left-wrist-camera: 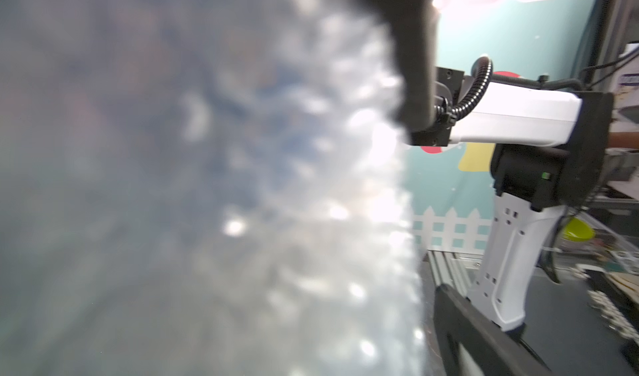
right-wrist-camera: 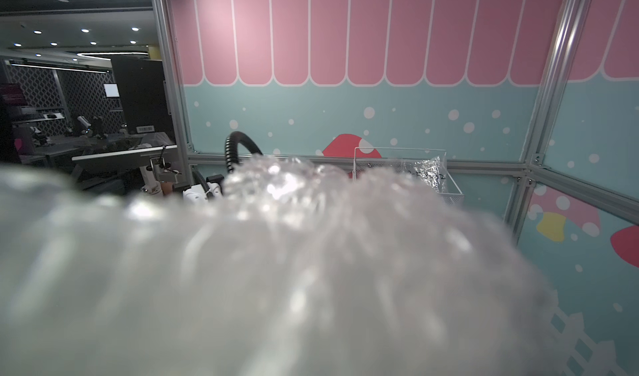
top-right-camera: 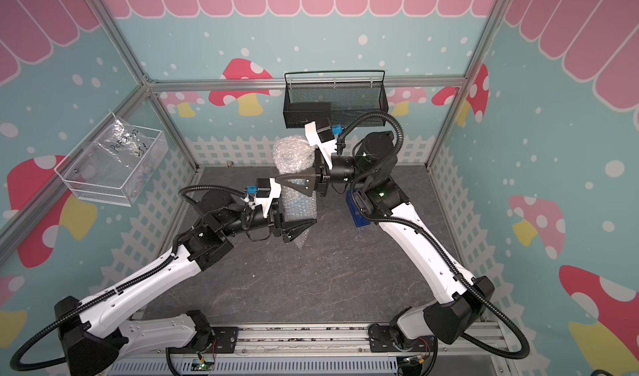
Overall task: Wrap wine bottles in bubble wrap
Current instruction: Wrap the wine bottle in bubble wrap.
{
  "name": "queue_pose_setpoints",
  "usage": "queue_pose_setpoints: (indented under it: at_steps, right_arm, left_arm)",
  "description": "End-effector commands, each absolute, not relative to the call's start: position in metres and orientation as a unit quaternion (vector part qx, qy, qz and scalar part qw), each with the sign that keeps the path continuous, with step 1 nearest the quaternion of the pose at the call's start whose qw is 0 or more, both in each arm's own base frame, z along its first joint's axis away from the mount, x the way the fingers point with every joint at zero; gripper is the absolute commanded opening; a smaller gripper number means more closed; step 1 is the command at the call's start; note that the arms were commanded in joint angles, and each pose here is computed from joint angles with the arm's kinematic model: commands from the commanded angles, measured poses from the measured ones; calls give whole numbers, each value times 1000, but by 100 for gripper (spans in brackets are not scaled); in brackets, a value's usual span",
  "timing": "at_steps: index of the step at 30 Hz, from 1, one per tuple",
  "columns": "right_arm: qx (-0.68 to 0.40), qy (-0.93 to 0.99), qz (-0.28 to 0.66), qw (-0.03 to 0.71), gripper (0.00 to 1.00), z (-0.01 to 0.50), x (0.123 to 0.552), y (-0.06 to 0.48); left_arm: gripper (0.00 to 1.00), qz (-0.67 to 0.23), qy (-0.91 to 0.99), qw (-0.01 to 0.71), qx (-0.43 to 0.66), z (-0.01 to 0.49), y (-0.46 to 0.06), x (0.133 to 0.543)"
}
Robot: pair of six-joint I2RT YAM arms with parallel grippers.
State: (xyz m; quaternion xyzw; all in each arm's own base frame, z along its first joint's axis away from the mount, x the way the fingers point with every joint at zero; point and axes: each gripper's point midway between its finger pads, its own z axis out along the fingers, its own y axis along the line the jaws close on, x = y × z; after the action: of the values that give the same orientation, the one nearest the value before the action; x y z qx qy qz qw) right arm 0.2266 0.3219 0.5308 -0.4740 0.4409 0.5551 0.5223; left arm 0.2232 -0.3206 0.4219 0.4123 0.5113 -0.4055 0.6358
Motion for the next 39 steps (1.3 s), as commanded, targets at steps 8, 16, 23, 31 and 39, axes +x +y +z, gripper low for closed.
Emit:
queue_pose_setpoints:
  at_steps: [8,16,23,31,39]
  right_arm:
    - [-404,451,522,601,0,558,248,311]
    - [-348,461,528,622,0,569,249,299]
    - [-320,460,539,628,0,575,247,293]
    - [-319,459,554,617,0,573,246,296]
    - [-372,444,553,598,61,557,238,306]
  left_arm:
    - [99,-298,502,740,334,447,-289,254]
    - [99,-293,506,723,367,425,-326,266]
    - [96,-242,518,728,379,407,-342,276]
    - [38,-257,501,729,389,406,-348,272]
    - [19,-362,456,677,450,413,-357,233]
